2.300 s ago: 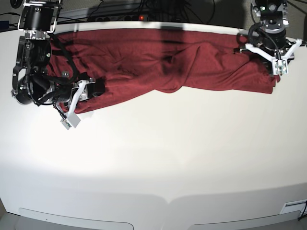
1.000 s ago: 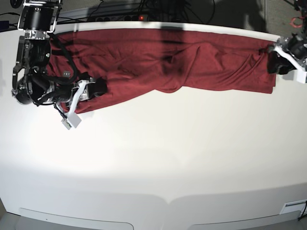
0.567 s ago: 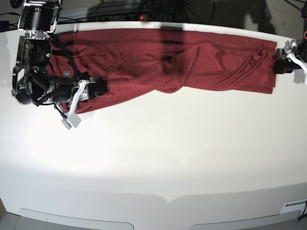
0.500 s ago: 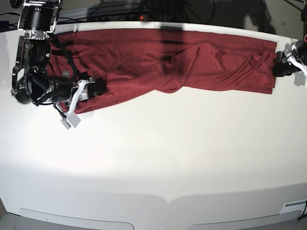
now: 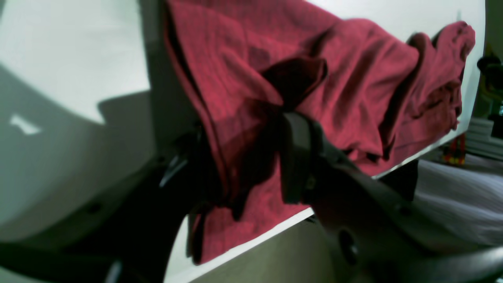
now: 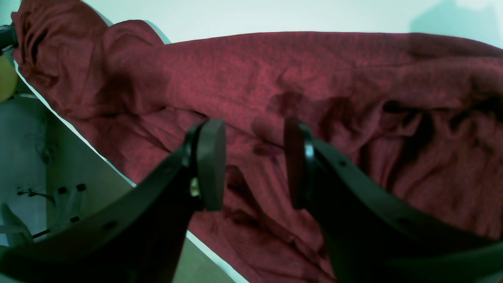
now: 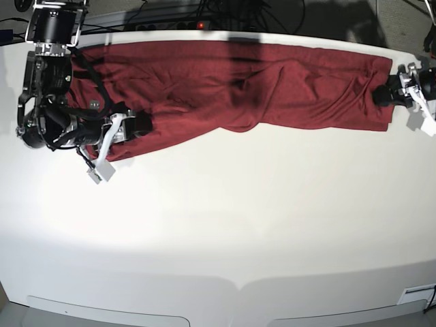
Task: Fold the T-shirt properly
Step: 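Grasp the shirt's folded end with the left gripper, then fold the shirt's end over toward the right gripper with the left gripper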
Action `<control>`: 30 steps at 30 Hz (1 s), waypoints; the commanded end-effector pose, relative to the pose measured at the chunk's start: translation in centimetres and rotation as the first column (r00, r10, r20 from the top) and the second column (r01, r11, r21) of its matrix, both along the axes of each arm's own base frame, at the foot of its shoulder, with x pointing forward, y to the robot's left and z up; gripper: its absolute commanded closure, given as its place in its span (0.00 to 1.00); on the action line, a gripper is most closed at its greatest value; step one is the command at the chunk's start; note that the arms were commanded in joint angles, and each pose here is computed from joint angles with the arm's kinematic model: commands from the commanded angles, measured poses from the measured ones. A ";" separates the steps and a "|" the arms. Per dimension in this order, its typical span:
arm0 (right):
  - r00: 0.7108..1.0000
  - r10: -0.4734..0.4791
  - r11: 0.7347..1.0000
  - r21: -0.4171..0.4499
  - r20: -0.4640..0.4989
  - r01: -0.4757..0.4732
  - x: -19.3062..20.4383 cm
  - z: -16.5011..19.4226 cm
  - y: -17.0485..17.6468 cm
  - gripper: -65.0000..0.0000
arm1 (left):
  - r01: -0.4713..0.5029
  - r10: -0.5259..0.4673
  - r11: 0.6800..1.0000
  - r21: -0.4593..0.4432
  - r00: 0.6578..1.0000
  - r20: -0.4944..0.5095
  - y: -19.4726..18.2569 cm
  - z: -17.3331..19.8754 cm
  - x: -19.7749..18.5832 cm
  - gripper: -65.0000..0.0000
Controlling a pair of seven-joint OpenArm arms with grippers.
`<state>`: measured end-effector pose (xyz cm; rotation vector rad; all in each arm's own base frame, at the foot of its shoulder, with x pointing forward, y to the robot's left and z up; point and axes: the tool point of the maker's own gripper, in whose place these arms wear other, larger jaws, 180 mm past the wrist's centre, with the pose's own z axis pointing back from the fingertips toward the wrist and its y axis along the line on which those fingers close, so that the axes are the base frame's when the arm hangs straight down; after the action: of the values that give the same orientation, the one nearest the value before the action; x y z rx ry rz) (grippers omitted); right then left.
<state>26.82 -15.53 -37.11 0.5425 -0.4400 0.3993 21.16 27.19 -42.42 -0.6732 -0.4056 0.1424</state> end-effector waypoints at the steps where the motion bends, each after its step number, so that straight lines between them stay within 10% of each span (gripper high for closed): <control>1: 0.999 0.001 1.000 0.007 0.047 -0.002 0.9 1.2 -0.2 0.62 | -0.005 0.004 1.000 0.018 0.999 0.034 1.1 1.2 0.9 0.62; 16: 0.999 0.003 1.000 0.005 0.043 -0.004 0.9 1.2 -0.2 0.62 | 0.125 -0.126 0.992 -0.021 0.991 -0.037 -3.8 -1.6 -1.0 0.70; 19: 0.999 0.007 1.000 0.000 0.036 -0.007 0.7 1.1 -0.3 0.62 | 0.101 -0.101 0.993 0.052 0.995 -0.002 -2.8 -2.1 -0.1 0.73; 23: 0.999 0.007 1.000 0.000 0.036 -0.007 0.7 1.1 -0.3 0.62 | 0.094 -0.097 0.983 0.155 0.995 0.014 -0.7 -2.3 0.4 1.00; 30: 0.999 0.007 1.000 0.004 0.037 -0.008 0.8 1.2 -0.2 0.62 | 0.054 -0.076 0.966 0.253 0.994 0.078 3.6 -0.2 1.9 1.00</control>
<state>26.67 -15.56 -37.18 0.5414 -0.4305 0.4026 22.29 29.82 -43.53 -0.4658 -0.4506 0.0091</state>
